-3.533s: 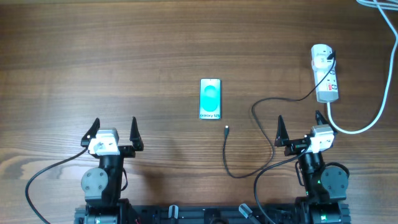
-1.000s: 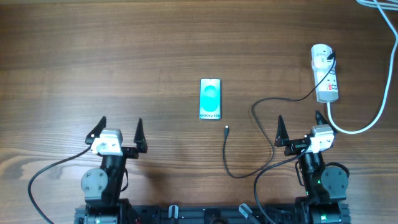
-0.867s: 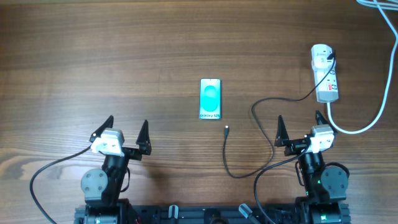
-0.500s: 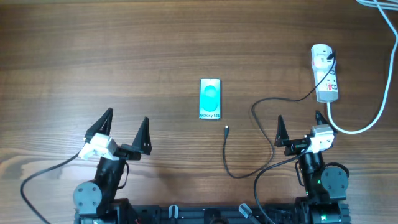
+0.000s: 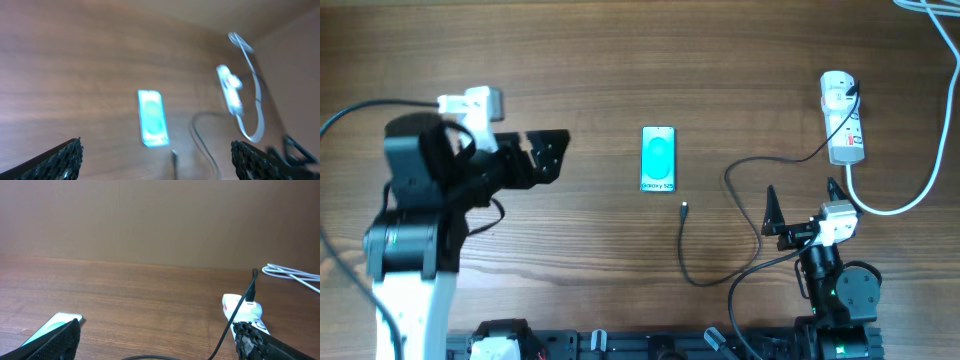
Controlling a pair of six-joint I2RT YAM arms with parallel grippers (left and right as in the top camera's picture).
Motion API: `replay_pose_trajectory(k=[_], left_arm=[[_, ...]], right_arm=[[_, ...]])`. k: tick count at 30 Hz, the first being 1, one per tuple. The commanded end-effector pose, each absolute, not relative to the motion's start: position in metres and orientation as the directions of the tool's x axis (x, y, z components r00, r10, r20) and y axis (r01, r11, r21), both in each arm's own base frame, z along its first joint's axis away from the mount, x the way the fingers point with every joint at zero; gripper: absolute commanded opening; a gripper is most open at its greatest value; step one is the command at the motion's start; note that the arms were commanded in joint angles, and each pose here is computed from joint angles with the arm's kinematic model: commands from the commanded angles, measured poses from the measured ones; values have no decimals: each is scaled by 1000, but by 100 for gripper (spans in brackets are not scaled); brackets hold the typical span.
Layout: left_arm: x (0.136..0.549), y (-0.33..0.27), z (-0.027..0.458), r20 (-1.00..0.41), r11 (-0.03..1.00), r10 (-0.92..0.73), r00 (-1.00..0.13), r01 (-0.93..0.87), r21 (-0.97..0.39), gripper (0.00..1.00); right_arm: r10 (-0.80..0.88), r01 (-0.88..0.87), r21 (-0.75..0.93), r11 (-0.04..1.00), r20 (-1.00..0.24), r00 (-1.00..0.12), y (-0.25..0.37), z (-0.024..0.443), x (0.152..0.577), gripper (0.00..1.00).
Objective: Plug charger to phone and switch on socket
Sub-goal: 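Move the left gripper over the blue phone and lower onto it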
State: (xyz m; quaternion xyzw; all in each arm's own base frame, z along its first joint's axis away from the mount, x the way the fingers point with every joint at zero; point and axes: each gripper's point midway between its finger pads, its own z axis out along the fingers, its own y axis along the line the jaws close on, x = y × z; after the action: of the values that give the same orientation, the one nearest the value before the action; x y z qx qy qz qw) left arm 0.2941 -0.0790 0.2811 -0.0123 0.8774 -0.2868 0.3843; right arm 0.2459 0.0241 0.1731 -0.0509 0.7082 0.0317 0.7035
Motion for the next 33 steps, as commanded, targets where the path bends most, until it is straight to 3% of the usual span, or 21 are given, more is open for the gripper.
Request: replay_pose_trajectory(k=[1, 3, 7, 14, 17, 22, 26, 33], left_arm=[[300, -104, 258, -534, 768, -226, -815, 188, -612, 100], [302, -100, 224, -444, 848, -249, -861, 28, -529, 99], [297, -109, 212, -355, 916, -189, -916, -34, -401, 100], [307, -145, 227, -166, 964, -71, -984, -25, -265, 99], [311, -168, 214, -100, 974, -10, -995, 14, -228, 99], [318, -180, 169, -31, 998, -21, -999, -19, -53, 100], [334, -197, 144, -31, 997, -46, -998, -44, -60, 100], [370, -237, 143, -143, 975, -57, -988, -24, -222, 100]], right_arm=[[-19, -112, -19, 994, -1000, 3, 24, 175, 246, 100], [-19, -112, -19, 994, -1000, 3, 24, 175, 246, 100], [-19, -112, -19, 994, -1000, 3, 24, 175, 246, 100], [-19, -112, -19, 994, -1000, 3, 24, 175, 246, 100], [-19, -112, -19, 994, -1000, 3, 24, 175, 246, 100], [-19, -112, -19, 994, -1000, 3, 24, 175, 246, 100], [-19, -112, -19, 994, -1000, 3, 24, 175, 246, 100], [-19, -112, -19, 994, -1000, 3, 24, 175, 246, 100]])
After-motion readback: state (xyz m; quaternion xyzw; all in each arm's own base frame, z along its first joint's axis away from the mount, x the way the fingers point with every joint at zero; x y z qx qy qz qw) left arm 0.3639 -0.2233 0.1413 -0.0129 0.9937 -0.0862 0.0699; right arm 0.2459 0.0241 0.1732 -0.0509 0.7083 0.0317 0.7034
